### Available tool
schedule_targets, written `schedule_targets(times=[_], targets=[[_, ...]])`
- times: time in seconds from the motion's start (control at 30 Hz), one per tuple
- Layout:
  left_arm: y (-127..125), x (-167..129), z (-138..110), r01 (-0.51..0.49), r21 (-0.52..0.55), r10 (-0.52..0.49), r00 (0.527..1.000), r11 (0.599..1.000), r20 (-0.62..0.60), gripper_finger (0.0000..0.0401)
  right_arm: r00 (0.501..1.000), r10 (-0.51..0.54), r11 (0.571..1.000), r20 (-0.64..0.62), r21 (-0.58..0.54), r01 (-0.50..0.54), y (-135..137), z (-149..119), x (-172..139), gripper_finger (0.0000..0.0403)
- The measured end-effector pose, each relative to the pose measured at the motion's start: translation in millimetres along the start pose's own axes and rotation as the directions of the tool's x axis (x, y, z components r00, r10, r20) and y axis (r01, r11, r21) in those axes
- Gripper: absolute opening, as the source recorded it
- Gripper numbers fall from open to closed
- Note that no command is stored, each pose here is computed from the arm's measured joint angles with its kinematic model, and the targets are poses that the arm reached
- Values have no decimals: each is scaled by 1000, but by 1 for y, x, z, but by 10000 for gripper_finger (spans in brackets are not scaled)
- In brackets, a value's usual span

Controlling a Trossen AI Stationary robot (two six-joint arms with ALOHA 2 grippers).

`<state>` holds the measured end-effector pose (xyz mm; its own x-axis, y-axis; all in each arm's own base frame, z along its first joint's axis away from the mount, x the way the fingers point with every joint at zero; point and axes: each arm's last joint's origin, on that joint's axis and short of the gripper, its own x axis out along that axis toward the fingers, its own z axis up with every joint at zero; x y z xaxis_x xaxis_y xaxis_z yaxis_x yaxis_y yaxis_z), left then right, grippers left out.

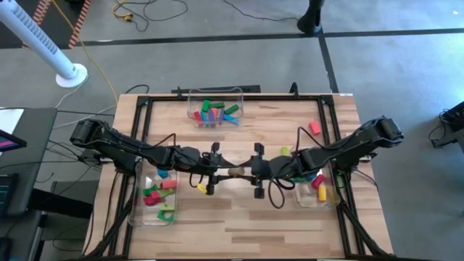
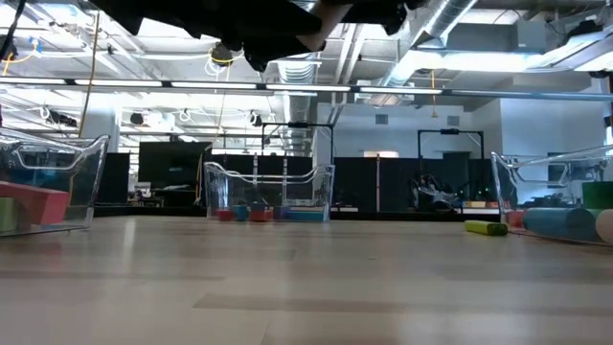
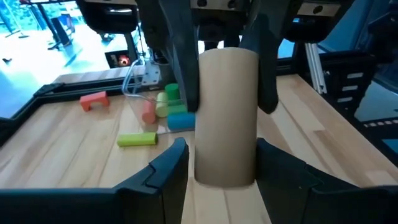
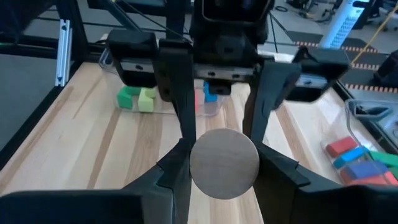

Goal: Sort blocks by size
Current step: Put the brown cylindrical block into the right transparent bin

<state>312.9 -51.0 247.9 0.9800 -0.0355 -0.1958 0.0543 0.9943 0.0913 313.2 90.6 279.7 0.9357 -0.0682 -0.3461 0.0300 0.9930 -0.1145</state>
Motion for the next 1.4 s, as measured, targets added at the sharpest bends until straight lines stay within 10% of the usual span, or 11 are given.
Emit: schedule_targets(times=[0.63, 1.0, 1.4], targets=[[-2, 0, -1, 7, 42, -6, 1000, 999, -7, 124, 999, -23, 999, -22, -38, 22, 7, 0, 6, 163], [-3, -1, -10, 17, 55, -11, 994, 998, -107, 124, 995, -41, 995, -96, -95, 32, 15, -7, -1, 253], [-3, 0, -8, 19, 57, -10, 986, 998, -164, 124, 993, -63, 991, -99, -125, 50, 21, -11, 4, 260]])
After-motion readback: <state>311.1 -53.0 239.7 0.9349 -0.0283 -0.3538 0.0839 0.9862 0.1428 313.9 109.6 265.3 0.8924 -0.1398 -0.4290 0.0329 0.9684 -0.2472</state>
